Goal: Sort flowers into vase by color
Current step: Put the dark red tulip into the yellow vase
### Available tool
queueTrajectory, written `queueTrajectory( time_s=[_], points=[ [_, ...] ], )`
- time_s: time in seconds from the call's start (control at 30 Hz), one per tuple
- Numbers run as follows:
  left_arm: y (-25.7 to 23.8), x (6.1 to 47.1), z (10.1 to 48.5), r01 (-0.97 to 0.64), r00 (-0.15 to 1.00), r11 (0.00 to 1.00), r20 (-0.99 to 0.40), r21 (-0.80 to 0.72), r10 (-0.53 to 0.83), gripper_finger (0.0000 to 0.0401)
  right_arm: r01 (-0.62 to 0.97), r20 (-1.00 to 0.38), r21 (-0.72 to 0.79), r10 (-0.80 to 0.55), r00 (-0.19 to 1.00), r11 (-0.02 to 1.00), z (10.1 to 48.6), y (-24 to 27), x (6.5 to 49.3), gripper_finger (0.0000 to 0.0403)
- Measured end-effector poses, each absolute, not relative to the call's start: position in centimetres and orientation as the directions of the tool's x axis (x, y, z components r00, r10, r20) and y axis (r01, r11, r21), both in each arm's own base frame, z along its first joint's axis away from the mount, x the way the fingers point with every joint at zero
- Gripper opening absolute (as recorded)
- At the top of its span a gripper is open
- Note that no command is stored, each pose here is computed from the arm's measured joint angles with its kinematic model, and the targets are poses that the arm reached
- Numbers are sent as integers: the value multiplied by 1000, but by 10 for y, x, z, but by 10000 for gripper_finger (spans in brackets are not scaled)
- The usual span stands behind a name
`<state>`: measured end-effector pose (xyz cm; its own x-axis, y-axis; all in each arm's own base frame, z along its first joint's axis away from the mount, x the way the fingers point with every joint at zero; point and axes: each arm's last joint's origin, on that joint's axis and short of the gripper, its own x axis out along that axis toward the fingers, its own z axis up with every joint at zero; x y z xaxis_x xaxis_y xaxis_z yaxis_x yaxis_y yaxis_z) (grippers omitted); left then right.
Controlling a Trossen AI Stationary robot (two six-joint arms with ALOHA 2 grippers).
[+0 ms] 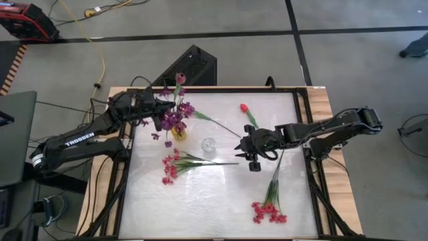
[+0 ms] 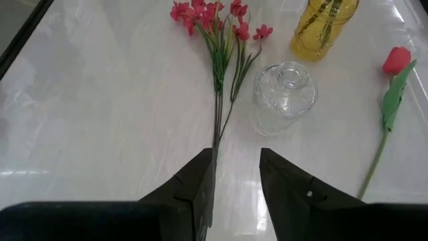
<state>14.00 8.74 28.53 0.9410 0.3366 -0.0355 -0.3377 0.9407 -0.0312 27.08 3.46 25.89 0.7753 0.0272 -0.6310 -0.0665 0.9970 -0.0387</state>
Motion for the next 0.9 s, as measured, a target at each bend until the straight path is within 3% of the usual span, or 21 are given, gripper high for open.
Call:
queueTrajectory(
  time_s=[0.27,0.5,0.9],
  points=[
    [77,124,289,-367,928,930,67,-2,366,0,-62,-604,-32,30,796,998,262,35,273,148],
    [68,105,262,-440,876,896,189,-61,443,0,-63,-597,-31,32,801,998,262,35,273,148],
    [56,88,266,-414,824,906,387,-90,414,0,-53,-590,-31,25,807,998,263,33,274,148]
  ],
)
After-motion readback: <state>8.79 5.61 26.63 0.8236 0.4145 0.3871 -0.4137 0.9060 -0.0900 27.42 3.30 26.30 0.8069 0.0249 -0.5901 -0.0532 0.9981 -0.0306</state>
